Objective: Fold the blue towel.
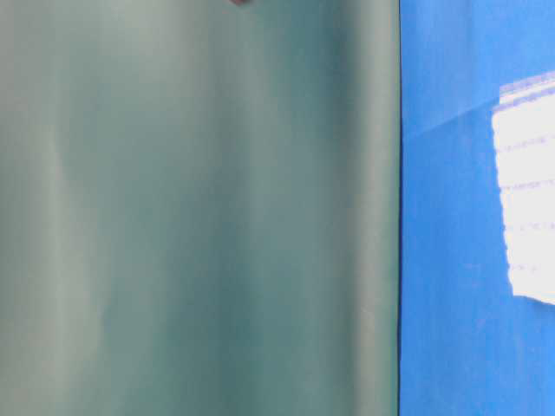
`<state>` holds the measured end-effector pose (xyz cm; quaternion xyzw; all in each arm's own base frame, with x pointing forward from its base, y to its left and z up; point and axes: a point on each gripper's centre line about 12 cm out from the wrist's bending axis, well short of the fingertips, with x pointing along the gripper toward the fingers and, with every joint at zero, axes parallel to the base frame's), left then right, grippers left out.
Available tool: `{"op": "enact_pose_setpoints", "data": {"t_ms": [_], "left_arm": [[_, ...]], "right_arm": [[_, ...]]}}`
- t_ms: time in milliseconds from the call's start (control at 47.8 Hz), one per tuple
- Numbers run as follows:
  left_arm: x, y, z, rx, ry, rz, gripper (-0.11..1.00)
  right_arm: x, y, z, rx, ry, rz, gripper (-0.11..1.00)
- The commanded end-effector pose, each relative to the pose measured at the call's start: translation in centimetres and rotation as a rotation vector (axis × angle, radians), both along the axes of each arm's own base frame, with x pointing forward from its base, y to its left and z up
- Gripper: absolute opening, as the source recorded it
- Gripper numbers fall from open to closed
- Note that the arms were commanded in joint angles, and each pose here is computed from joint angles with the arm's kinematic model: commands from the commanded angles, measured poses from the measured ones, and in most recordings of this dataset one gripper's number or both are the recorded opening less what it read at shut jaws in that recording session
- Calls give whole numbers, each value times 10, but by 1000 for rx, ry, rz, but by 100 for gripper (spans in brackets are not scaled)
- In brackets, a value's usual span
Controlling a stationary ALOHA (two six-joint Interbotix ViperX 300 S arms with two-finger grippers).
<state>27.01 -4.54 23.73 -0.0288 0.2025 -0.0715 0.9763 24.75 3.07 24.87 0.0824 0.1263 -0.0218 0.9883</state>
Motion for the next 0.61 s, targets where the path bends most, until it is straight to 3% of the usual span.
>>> {"op": "enact_pose_setpoints", "data": {"t_ms": [0,272,586], "left_arm": [[-12,5,12,-4,-63,10,91],[-69,21,13,-16,-190,41,91],[-111,32,-6,28,-248,64,91]], "right_arm": [[-7,-3,9,-14,-42,-1,84],[-45,-16,-3,-29,-100,-25,84],[-66,-26,-31,-30,-78,-69,84]]}}
